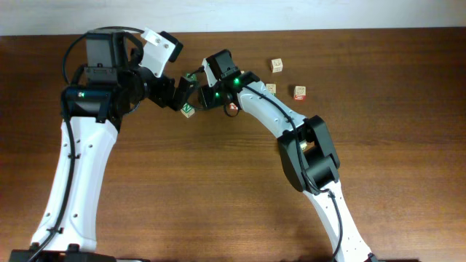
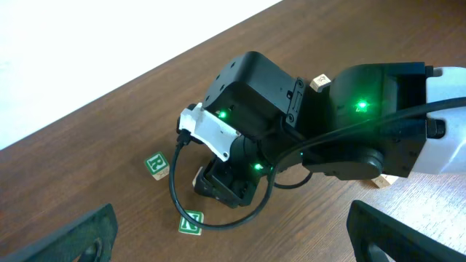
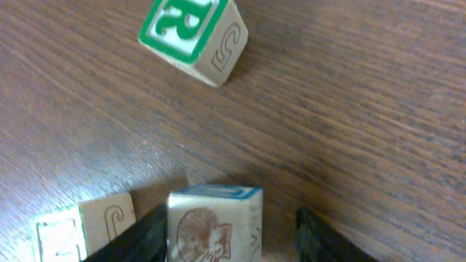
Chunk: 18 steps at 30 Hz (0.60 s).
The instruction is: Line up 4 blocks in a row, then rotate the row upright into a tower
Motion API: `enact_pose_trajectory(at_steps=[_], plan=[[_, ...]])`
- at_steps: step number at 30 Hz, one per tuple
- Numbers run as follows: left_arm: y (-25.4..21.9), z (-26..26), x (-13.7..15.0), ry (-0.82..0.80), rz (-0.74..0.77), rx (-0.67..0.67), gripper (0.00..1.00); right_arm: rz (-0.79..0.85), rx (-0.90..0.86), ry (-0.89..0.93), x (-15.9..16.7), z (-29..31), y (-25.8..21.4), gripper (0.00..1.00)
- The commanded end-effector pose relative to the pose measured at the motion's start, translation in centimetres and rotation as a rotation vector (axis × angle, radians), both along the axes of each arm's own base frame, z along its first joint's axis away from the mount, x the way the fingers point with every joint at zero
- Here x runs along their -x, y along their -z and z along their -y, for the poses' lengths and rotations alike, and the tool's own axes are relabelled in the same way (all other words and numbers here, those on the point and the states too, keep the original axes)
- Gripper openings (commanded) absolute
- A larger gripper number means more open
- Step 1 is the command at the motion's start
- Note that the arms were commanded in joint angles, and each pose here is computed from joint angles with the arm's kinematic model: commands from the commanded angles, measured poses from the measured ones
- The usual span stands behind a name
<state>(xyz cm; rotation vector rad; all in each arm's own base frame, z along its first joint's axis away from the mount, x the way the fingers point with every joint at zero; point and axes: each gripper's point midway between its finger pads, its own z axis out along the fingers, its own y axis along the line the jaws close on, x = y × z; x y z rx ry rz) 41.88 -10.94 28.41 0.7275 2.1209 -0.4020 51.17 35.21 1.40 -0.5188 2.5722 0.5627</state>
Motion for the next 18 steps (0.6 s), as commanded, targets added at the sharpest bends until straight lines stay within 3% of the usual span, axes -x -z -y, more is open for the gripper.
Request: enact_pose_trajectory(at_steps=[1, 6, 11, 18], plan=[[-0.8, 0.3, -0.2, 0.019, 0.021, 0.008, 0.99, -0.025, 0.011, -0.017, 0.6, -0.4, 1.5, 0.38], [-0.8, 0.3, -0.2, 0.019, 0.021, 0.008, 0.99, -0.057, 0.013, -0.013, 1.3, -0.2, 1.1, 0.23], [-0.8, 0.3, -0.2, 0.019, 0.021, 0.008, 0.99, -0.095, 0.031, -0.005, 2.5, 0.6, -1.1, 0.22], [-0.8, 0.3, -0.2, 0.019, 0.021, 0.008, 0.99, -0.355, 0.170, 0.039, 8.6, 4.4, -1.4, 0.23]])
